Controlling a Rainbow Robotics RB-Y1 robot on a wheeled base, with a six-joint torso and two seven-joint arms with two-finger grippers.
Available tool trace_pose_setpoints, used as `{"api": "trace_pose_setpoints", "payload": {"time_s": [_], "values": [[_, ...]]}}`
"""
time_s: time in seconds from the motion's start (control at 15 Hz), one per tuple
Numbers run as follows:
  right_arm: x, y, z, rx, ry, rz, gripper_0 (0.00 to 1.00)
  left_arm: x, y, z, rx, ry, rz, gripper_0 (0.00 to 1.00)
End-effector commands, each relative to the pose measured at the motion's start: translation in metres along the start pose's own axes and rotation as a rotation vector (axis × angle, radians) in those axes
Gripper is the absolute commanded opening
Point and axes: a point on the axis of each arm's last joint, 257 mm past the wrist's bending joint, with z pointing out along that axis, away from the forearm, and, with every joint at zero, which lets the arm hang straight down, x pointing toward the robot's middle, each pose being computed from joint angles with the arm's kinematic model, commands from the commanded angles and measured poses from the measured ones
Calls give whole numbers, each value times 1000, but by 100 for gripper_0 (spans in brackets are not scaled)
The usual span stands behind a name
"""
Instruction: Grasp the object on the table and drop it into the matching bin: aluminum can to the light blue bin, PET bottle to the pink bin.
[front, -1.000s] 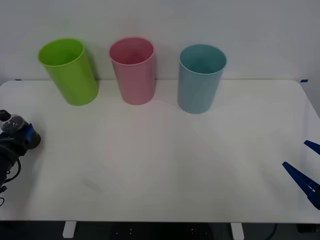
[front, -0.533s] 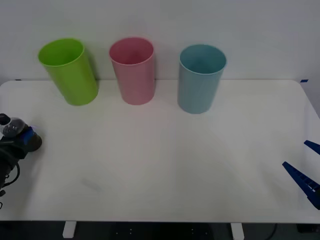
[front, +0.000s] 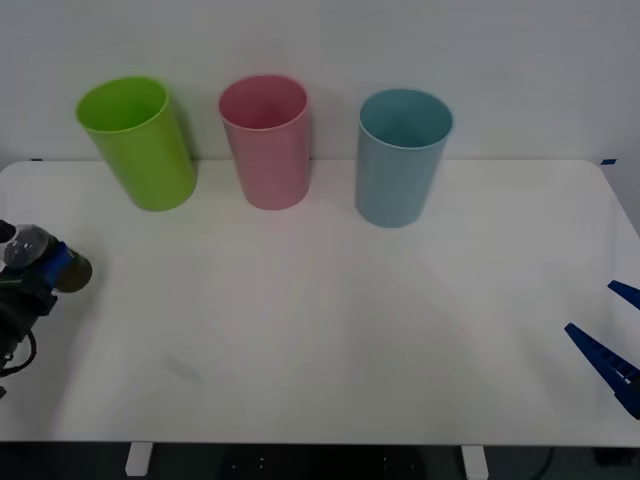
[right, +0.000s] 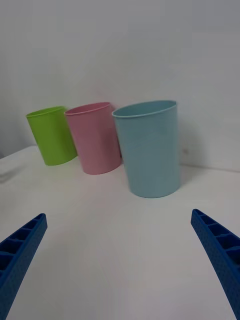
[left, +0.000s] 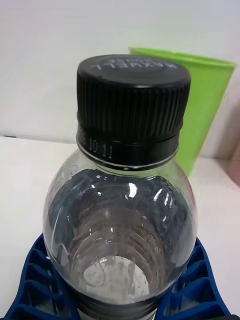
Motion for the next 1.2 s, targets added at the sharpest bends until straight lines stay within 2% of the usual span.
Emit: {"api": "trace_pose_setpoints", "payload": {"time_s": [0.07,0.2,0.47,0.73,0.87,1.07,1.2], "values": [[0,0,0,0,0,0,100,-19,-23,-4,49,-39,-12,0],[0,0,0,0,0,0,100,-39,-46,-6,99,-74,-14,0],[0,0,0,0,0,0,100,-83,-98,-10,217,-130,-96,0],[0,0,0,0,0,0,100,-127,-139,-15,311,-181,-151,0],[0,0,0,0,0,0,100,-151,-160,-17,360,-206,-197,0],[0,0,0,0,0,0,100,-175,-190,-3,411,-228,-231,0],[0,0,0,0,0,0,100,-192,-220,13,460,-240,-253,0]]}}
